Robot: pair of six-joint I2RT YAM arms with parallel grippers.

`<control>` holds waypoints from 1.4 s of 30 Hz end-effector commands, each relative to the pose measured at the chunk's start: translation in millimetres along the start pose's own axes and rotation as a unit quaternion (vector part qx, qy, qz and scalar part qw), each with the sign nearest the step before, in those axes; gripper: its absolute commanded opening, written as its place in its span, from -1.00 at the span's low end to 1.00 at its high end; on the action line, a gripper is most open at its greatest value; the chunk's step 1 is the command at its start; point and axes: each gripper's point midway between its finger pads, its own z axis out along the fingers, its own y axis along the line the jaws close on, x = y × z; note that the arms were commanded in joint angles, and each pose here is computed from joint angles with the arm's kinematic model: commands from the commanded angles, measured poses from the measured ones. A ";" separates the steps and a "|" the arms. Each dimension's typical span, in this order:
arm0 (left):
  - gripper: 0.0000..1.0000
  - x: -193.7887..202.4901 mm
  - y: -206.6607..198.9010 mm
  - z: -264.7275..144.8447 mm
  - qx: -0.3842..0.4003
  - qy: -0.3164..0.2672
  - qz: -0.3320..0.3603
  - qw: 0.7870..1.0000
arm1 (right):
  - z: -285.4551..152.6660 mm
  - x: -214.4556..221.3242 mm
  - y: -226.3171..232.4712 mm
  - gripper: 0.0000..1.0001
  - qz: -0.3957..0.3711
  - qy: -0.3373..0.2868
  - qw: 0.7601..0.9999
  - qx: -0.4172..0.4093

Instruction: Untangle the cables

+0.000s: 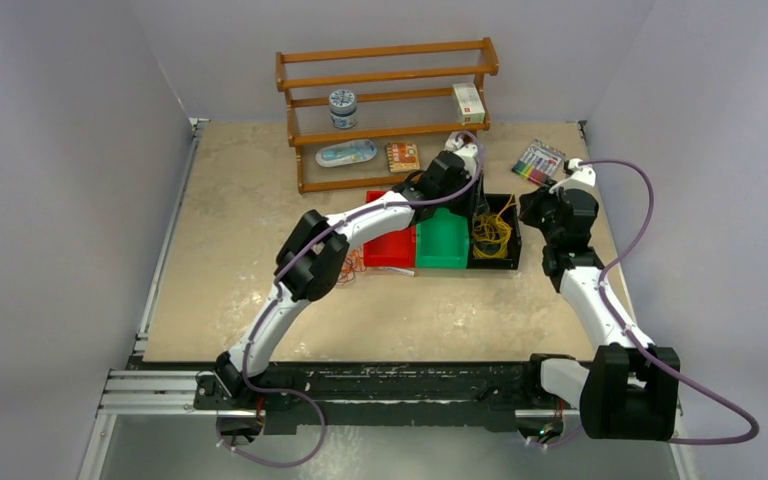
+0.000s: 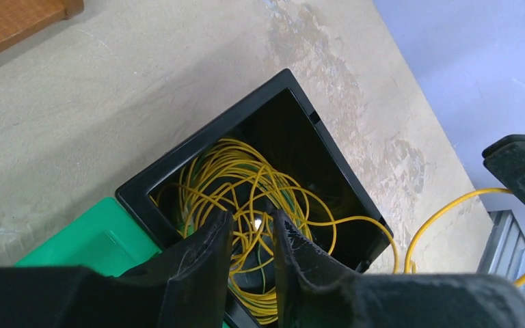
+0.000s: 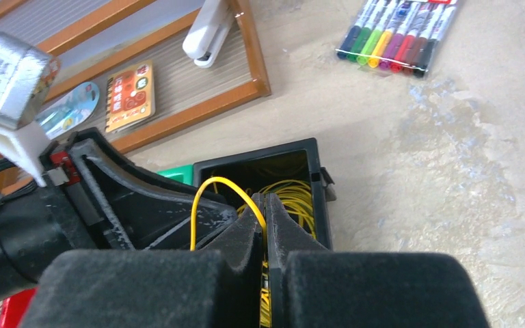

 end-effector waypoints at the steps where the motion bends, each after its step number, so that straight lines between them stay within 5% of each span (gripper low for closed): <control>1: -0.41 -56.0 -27.4 -32.8 0.021 -0.065 0.000 0.998 | -0.5 -32.1 -2.9 -1.00 -0.019 -0.052 0.998 0.016; 7: -0.18 -69.6 -21.9 -58.8 0.015 -0.086 -0.021 0.996 | 0.7 -29.6 -3.0 -1.00 -0.021 -0.047 0.999 0.014; 18: -0.15 -102.0 -18.6 -139.2 -0.053 -0.145 0.015 0.988 | 21.7 -6.0 3.6 -1.00 -0.047 0.013 0.999 -0.020; 28: -0.15 -87.6 47.6 -242.6 -0.161 -0.159 0.000 0.974 | 34.5 14.1 -6.1 -1.00 -0.072 0.059 0.996 0.003; 42: -0.14 -85.3 84.9 -346.3 -0.334 -0.169 0.072 0.925 | 60.9 46.5 6.3 -1.00 -0.137 0.115 0.983 0.039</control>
